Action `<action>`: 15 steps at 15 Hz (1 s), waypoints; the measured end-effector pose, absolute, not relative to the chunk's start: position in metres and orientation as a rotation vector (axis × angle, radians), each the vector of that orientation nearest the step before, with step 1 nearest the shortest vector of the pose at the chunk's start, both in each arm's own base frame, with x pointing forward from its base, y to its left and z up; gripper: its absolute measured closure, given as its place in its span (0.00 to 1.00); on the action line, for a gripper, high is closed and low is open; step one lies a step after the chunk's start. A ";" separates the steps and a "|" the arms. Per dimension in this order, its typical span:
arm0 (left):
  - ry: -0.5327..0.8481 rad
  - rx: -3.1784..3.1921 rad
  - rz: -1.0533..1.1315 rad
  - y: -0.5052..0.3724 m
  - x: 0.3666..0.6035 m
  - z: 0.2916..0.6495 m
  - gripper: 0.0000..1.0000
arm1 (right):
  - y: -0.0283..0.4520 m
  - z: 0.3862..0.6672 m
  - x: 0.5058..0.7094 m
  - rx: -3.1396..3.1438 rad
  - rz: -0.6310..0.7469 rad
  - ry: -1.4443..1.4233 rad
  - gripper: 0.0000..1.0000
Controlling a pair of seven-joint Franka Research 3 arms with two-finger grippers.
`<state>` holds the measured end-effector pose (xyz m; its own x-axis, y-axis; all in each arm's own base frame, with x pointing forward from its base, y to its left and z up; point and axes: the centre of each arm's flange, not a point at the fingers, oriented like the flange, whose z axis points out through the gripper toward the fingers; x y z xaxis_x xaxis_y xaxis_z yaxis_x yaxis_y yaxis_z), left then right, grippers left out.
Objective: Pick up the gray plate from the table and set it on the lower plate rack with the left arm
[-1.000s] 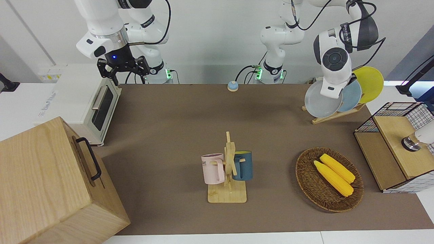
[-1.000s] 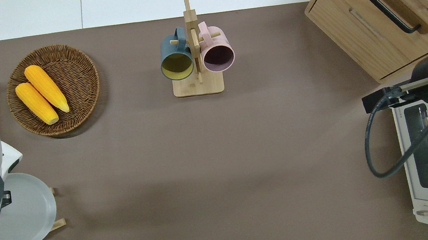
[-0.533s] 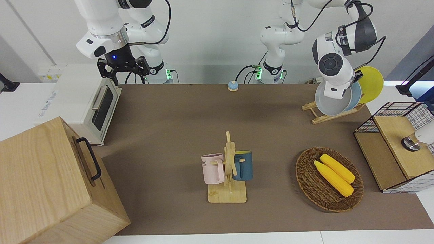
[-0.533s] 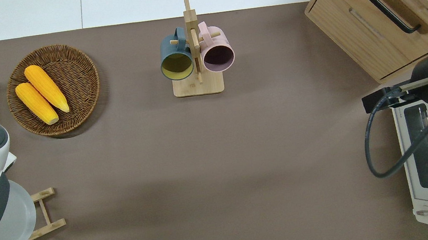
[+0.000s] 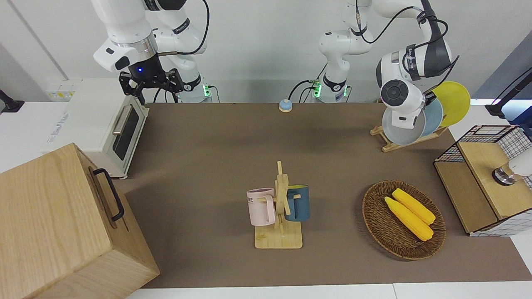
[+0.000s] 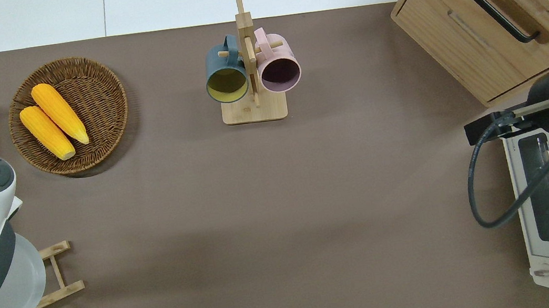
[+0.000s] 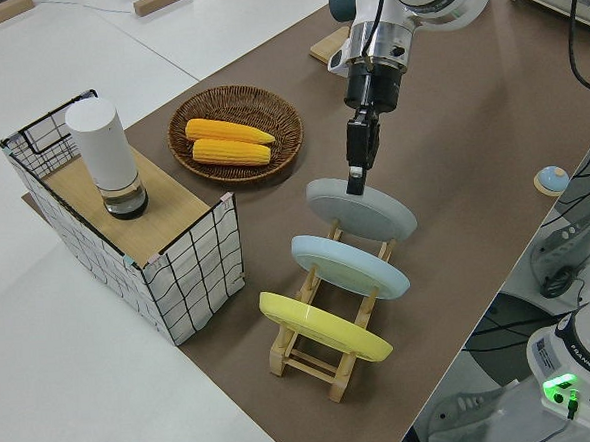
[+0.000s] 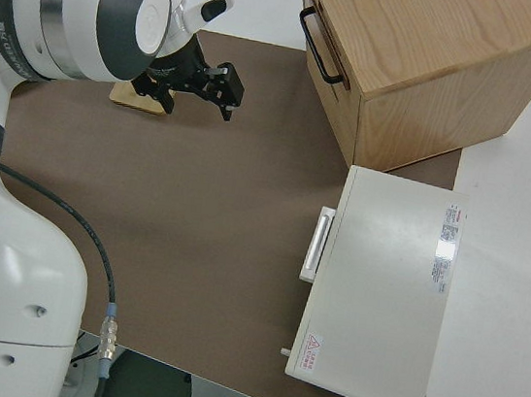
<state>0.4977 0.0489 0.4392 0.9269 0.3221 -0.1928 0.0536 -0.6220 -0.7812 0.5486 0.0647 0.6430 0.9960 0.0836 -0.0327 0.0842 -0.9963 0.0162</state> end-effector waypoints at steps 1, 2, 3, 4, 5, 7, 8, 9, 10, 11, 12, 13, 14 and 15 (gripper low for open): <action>-0.268 -2.211 0.400 0.044 0.496 0.437 0.99 | 0.065 0.643 0.549 3.121 -0.050 0.131 0.01; -0.269 -2.204 0.398 0.039 0.495 0.436 0.99 | 0.065 0.643 0.549 3.121 -0.050 0.131 0.01; -0.272 -2.198 0.390 0.033 0.495 0.434 0.99 | 0.065 0.643 0.549 3.121 -0.050 0.131 0.01; -0.280 -2.190 0.381 0.026 0.494 0.431 0.99 | 0.065 0.643 0.549 3.121 -0.050 0.131 0.01; -0.290 -2.180 0.373 0.020 0.493 0.427 0.99 | 0.065 0.643 0.549 3.121 -0.050 0.131 0.01; -0.307 -2.163 0.363 0.010 0.491 0.417 0.99 | 0.065 0.643 0.549 3.121 -0.050 0.131 0.01; -0.309 -2.158 0.365 0.008 0.491 0.413 0.99 | 0.065 0.643 0.549 3.121 -0.050 0.131 0.01; -0.312 -2.155 0.368 0.008 0.490 0.410 0.99 | 0.065 0.643 0.549 3.121 -0.050 0.131 0.01; -0.313 -2.153 0.371 0.008 0.491 0.408 0.99 | 0.065 0.643 0.549 3.121 -0.050 0.131 0.01; -0.314 -2.152 0.374 0.009 0.491 0.407 0.98 | 0.065 0.643 0.549 3.121 -0.050 0.131 0.01; -0.314 -2.152 0.376 0.009 0.491 0.406 0.98 | 0.065 0.643 0.549 3.121 -0.050 0.131 0.01; -0.314 -2.152 0.376 0.009 0.491 0.406 0.95 | 0.065 0.643 0.549 3.121 -0.050 0.131 0.01; -0.314 -2.152 0.376 0.009 0.491 0.406 0.88 | 0.065 0.643 0.549 3.121 -0.050 0.131 0.01; -0.313 -2.153 0.376 0.009 0.491 0.406 0.78 | 0.065 0.643 0.549 3.121 -0.050 0.131 0.01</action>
